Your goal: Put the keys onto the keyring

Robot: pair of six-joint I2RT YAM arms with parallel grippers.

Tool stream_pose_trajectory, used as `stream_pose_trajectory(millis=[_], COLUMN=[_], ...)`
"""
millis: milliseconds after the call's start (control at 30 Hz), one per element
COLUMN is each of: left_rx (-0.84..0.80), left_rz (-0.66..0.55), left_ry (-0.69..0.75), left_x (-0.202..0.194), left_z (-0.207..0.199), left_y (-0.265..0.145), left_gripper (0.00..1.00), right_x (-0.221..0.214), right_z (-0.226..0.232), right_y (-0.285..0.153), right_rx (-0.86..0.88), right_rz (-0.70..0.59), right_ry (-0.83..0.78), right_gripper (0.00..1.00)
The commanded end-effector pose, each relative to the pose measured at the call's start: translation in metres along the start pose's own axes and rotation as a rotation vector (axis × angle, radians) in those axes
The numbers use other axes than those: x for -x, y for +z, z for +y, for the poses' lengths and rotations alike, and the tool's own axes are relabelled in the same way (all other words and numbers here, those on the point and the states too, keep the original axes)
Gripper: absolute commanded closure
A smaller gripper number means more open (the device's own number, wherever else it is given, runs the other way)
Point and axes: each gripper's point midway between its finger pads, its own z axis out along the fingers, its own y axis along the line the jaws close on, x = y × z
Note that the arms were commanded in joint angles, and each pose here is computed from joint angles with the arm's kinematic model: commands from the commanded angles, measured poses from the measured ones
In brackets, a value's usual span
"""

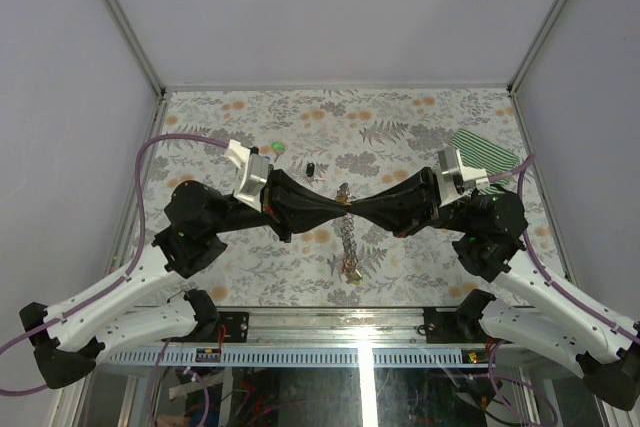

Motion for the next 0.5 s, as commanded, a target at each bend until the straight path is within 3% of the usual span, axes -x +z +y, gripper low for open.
stream_pose_trajectory(millis=[0, 200, 467], left_rx=[-0.026, -0.019, -0.057], left_rz=[-0.028, 0.093, 0.204], left_ry=[0.035, 0.093, 0.147], left_x=[0.012, 0.007, 0.002], left_z=[-0.006, -0.005, -0.009], left_y=[0.002, -0.003, -0.005], left_gripper=[1.0, 1.0, 1.0], right_x=[0.042, 0.033, 0.019], right_z=[0.016, 0.012, 0.01], right_y=[0.002, -0.005, -0.014], right_rx=[0.035, -0.015, -0.033], right_rz=[-0.106, 0.022, 0.198], right_ry=[-0.113, -0.175, -0.194], right_gripper=[1.0, 0.72, 0.65])
